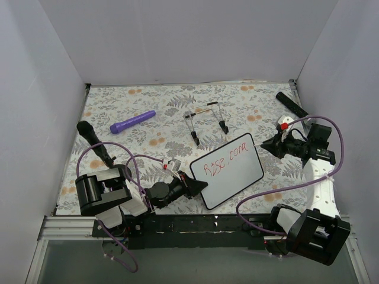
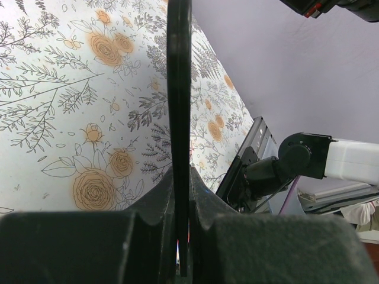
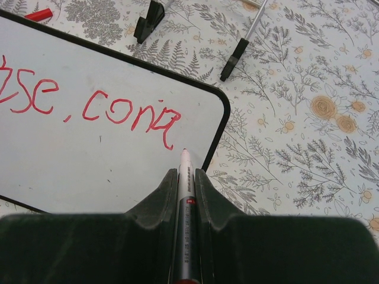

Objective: Write a sentence on the whiteboard
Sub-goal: Write on the whiteboard with the whiteboard.

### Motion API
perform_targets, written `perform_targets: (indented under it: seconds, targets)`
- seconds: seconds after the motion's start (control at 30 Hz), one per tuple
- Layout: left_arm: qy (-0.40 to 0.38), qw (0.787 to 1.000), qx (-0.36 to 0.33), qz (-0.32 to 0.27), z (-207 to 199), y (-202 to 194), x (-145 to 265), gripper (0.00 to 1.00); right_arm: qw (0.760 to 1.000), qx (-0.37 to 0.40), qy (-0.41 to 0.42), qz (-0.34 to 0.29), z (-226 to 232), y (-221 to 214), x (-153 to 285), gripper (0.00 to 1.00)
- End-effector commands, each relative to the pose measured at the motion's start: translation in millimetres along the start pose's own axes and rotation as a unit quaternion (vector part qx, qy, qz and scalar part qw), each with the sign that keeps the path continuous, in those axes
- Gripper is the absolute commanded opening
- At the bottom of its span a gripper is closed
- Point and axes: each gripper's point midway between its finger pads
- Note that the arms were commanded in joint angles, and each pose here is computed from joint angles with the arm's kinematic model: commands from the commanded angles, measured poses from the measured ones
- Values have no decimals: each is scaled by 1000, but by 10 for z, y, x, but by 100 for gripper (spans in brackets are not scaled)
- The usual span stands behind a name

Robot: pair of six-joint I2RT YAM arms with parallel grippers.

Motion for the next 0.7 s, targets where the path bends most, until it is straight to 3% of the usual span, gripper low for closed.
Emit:
perform_targets:
  seconds: [0.0,0.67]
  targets:
    - [-77,996,-5,-39,-355,196,-2,0,1000,19,13,-5,-3,54,-41,1]
    - [-76,996,-4,-36,-348,187,2,0,998,12,35,-42,85,296,-140,1]
Point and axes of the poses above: each gripper's point midway between its finger pads, its own x axis back along the fingers, its own z axis along the line the jaws close on, y = z × x, and after that the axes turned 2 degrees about -x, right-handed
